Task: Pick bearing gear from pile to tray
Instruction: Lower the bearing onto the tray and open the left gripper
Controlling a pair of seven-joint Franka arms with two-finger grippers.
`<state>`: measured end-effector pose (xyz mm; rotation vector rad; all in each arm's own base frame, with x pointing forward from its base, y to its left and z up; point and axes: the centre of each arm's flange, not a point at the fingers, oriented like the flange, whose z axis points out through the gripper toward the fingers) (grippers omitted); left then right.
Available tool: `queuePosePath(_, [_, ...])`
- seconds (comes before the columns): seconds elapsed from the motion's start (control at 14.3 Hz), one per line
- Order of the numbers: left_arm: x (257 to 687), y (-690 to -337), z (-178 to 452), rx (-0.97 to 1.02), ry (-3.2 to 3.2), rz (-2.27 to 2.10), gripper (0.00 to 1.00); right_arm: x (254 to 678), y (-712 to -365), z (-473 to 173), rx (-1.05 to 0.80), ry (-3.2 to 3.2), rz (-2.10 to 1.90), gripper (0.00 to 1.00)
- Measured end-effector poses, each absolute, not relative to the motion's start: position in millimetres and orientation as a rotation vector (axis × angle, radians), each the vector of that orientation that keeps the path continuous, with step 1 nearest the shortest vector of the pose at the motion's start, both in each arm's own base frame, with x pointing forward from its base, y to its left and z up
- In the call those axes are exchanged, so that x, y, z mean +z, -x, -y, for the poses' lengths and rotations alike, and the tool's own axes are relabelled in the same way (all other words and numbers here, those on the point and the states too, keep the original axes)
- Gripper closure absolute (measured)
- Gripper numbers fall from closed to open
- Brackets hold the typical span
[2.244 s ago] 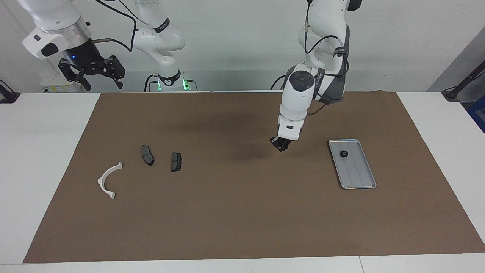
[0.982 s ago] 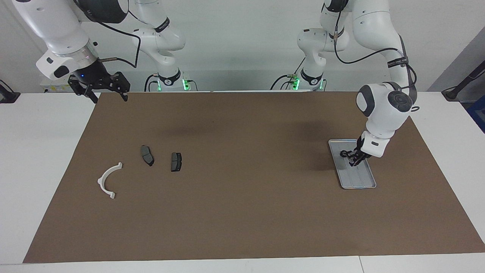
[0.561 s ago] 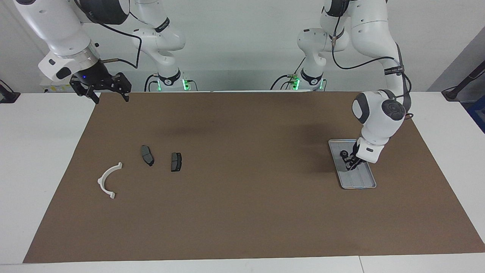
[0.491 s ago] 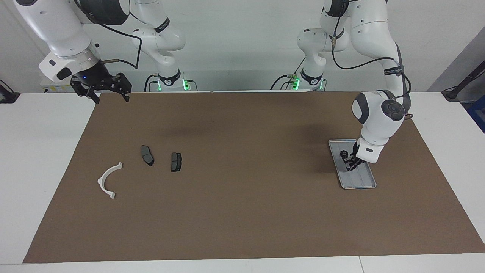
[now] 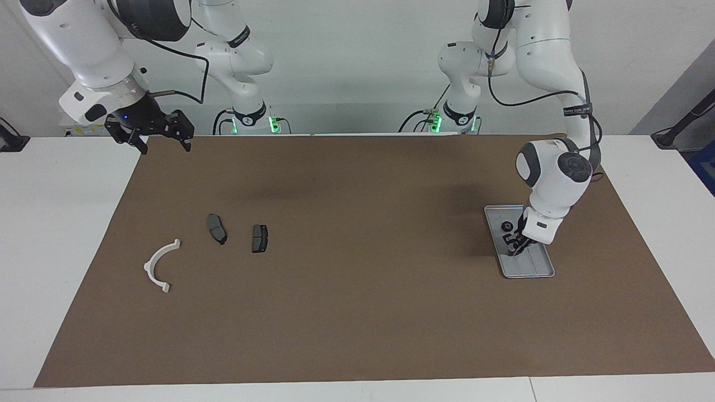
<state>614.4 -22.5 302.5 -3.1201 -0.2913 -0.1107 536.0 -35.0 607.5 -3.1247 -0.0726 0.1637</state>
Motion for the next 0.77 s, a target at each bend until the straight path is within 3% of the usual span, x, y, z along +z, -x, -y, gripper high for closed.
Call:
queuePosePath(0.35, [300.5,-615.4,22.4,-0.122,3.12,0.29,0.73,607.1,-535.5,41.6,0.165,3.126,0.05,0.0])
queuePosePath(0.56, [300.1,-615.5,22.0,-0.122,3.12,0.289,0.43,607.1,-534.9,49.6,0.166,3.131,0.027,0.0])
queuePosePath(0.77, [311.0,-621.7,19.5,-0.134,3.12,0.291,0.06,607.2,-534.5,53.0,0.169,3.143,0.018,0.0])
